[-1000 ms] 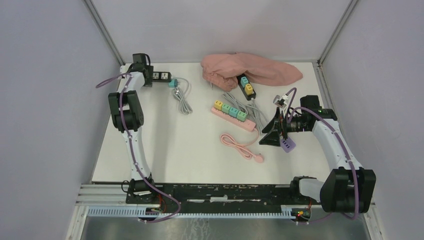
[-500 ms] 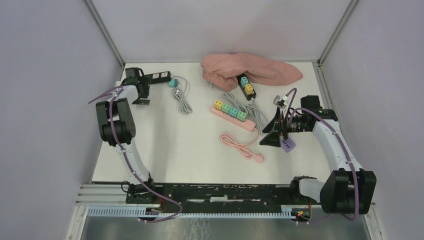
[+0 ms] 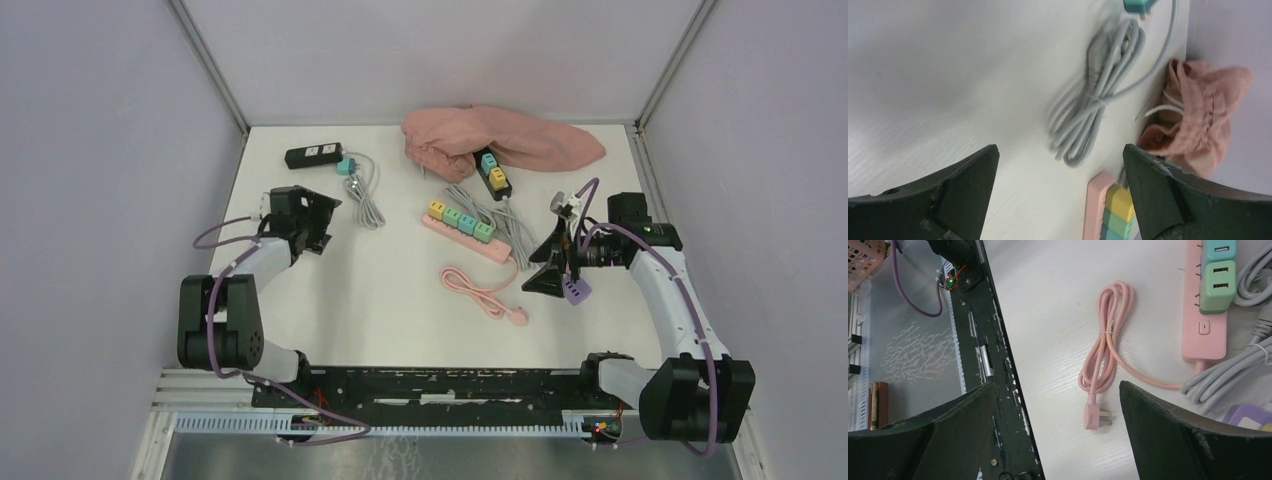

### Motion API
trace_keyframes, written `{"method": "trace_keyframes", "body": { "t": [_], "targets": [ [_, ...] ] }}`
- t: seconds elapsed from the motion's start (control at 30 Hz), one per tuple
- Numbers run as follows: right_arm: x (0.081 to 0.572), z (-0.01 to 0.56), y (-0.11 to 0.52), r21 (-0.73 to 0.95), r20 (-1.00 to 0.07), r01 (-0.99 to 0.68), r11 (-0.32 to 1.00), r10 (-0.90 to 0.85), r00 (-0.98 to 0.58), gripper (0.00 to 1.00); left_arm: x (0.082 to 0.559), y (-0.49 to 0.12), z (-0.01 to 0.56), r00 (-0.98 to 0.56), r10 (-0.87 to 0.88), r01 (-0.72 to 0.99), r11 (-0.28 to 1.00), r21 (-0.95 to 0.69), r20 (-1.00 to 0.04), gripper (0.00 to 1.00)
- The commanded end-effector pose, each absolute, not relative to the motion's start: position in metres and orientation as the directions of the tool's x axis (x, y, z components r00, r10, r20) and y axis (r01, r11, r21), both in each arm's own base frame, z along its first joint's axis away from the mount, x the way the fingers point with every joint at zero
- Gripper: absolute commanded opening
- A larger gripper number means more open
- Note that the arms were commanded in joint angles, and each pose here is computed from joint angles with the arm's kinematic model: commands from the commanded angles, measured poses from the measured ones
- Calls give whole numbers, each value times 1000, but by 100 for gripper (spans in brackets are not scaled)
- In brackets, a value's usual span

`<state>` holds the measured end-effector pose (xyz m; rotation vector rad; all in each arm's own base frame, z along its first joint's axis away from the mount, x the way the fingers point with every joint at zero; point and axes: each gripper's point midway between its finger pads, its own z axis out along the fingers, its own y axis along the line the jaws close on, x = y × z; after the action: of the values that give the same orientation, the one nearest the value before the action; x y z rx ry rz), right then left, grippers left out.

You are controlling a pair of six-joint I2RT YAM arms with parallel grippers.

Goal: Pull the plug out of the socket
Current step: Place the socket at the center of the board, then pick up the socket from the center of the board.

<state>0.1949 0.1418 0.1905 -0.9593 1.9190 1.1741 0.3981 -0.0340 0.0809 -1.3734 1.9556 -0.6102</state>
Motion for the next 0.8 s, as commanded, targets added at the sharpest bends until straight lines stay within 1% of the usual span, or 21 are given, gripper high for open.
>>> {"method": "trace_keyframes", "body": {
  "t": [0.0, 0.07, 0.13, 0.27, 0.4, 0.47, 0.53, 0.6, 0.67, 0.73, 0.77],
  "targets": [
    [198, 200, 138, 344, -868, -879, 329, -246, -432, 99, 389, -77, 130, -403, -818, -314, 546, -777, -412, 100],
    [202, 199, 134, 325, -867, -877, 354, -259, -426, 100, 375, -103, 144, -476, -757, -182, 583, -792, -448, 99],
    [206, 196, 128, 300, -863, -870, 390, -277, -422, 100, 359, -133, 160, -538, -699, -47, 583, -811, -471, 99],
    [223, 188, 109, 227, -842, -820, 526, -317, -436, 100, 325, -178, 206, -612, -565, 241, 533, -811, -553, 99],
    [246, 176, 81, 127, -808, -717, 685, -348, -475, 100, 300, -197, 265, -608, -499, 440, 436, -785, -618, 99],
    [261, 168, 61, 63, -789, -627, 776, -346, -508, 100, 285, -203, 304, -572, -465, 563, 376, -735, -676, 99],
    [273, 159, 41, -15, -767, -556, 831, -366, -527, 100, 270, -206, 335, -511, -415, 673, 352, -651, -753, 99],
    [277, 147, 28, -52, -736, -522, 851, -386, -556, 100, 262, -206, 351, -436, -346, 745, 378, -549, -831, 99],
    [277, 137, 25, -49, -712, -520, 853, -395, -580, 100, 261, -201, 351, -370, -259, 778, 439, -450, -892, 99],
    [278, 126, 26, -39, -696, -529, 847, -404, -594, 100, 264, -197, 334, -360, -178, 749, 530, -397, -916, 99],
    [278, 120, 26, -41, -685, -532, 846, -411, -601, 100, 264, -198, 324, -356, -158, 744, 549, -382, -921, 99]
  ]
}}
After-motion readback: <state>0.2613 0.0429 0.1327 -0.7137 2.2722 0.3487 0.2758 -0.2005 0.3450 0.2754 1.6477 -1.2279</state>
